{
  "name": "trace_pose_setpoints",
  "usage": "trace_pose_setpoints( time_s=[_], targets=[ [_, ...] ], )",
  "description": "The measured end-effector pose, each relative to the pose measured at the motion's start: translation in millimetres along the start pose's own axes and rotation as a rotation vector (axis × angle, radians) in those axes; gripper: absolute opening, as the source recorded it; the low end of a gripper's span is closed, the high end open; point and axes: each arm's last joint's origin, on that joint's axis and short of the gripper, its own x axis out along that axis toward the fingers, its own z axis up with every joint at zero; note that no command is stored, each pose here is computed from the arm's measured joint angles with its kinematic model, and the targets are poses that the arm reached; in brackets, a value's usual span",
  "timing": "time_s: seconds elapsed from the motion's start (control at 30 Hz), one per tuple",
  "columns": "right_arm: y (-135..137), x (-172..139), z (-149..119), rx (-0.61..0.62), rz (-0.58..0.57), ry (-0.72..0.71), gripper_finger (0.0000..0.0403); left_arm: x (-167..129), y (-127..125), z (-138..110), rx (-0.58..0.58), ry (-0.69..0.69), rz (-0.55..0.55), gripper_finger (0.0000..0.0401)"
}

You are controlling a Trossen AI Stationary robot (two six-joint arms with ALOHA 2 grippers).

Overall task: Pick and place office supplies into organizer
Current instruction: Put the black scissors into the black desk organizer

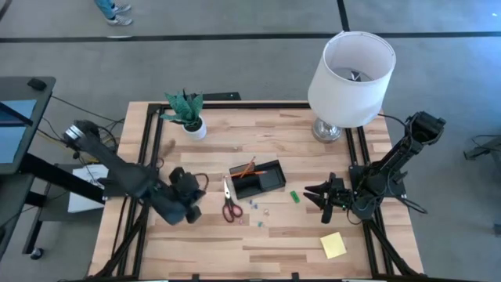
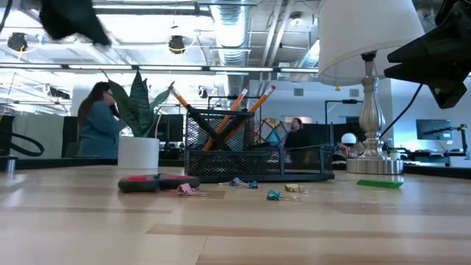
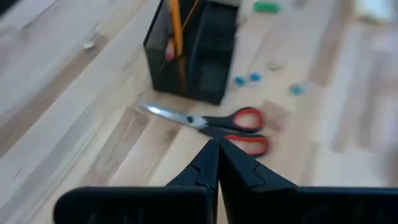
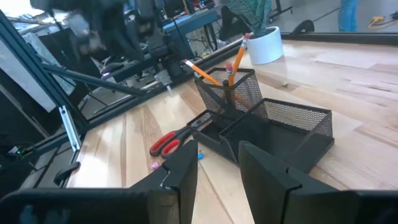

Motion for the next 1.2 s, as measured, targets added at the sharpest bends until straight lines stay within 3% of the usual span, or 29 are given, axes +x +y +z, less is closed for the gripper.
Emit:
trace_pose_setpoints(
  time_s=[0.2, 0.37, 0.47, 0.67, 0.93, 1.2],
  targets=[
    [0, 0, 0, -0.007, -0.003, 0.002, 0.0113, 53, -18, -56, 0.063, 0.012, 0.15, 0.0001],
    [-4, 1, -3, -0.049, -0.025, 0.018, 0.0113, 84, -25, -81, 0.034, -0.01, 0.263, 0.0],
    [-7, 4, -6, -0.033, -0.053, 0.028, 0.0113, 100, -32, -91, -0.015, -0.057, 0.264, 0.0],
    [-15, 14, -16, -0.029, -0.128, 0.04, 0.0113, 116, -47, -97, 0.016, -0.09, 0.182, 0.0],
    [-29, 32, -29, 0.021, -0.251, 0.052, 0.0113, 116, -48, -95, 0.011, -0.14, 0.182, 0.0],
    [-38, 48, -28, 0.16, -0.249, 0.142, 0.0113, 117, -52, -94, 0.012, -0.141, 0.151, 0.0]
  ],
)
